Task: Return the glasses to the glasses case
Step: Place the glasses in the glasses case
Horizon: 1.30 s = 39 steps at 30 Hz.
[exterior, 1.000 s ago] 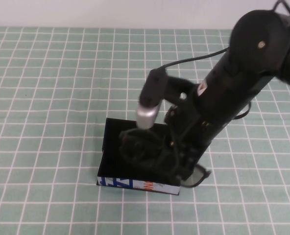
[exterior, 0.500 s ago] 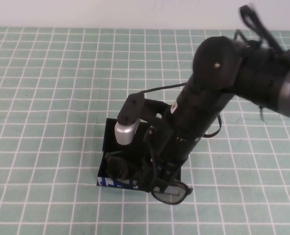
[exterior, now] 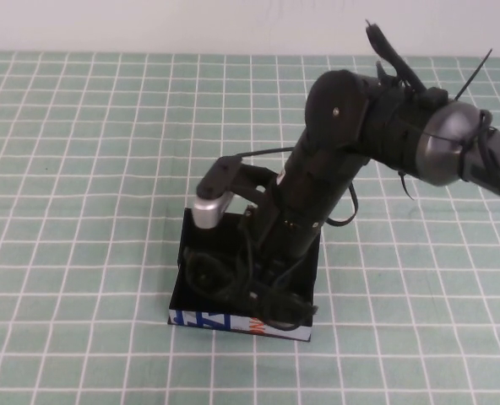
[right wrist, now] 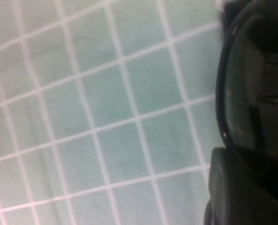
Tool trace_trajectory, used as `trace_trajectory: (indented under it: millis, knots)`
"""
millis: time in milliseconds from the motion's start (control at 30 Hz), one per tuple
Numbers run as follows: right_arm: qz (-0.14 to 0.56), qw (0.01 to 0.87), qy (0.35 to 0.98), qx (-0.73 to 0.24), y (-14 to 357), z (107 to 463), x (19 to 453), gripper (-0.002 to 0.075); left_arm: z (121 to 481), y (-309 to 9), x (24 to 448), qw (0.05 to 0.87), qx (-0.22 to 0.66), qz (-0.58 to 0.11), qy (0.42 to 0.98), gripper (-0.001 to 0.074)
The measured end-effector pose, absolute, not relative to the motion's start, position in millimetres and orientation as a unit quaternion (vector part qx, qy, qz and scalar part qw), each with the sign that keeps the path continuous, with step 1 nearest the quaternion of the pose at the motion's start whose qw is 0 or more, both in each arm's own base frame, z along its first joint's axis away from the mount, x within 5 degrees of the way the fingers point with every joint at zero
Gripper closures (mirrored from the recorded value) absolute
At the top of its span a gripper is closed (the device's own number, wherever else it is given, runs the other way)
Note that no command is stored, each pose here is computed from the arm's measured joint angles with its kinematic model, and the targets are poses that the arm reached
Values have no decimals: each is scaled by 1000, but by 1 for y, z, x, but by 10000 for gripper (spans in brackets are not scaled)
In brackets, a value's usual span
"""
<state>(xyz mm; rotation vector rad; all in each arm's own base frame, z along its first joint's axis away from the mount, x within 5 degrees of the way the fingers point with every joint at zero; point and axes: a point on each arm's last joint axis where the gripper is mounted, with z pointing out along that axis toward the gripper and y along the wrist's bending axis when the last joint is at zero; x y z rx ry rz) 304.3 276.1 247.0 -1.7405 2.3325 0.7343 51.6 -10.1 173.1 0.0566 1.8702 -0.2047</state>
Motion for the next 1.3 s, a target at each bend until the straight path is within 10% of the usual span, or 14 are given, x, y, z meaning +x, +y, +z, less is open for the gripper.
trace_trajectory:
  millis: [1300]
  knots:
    - [212,60,756,-616,277,216,327,651,173,-10,52,589,24,-88,803,737]
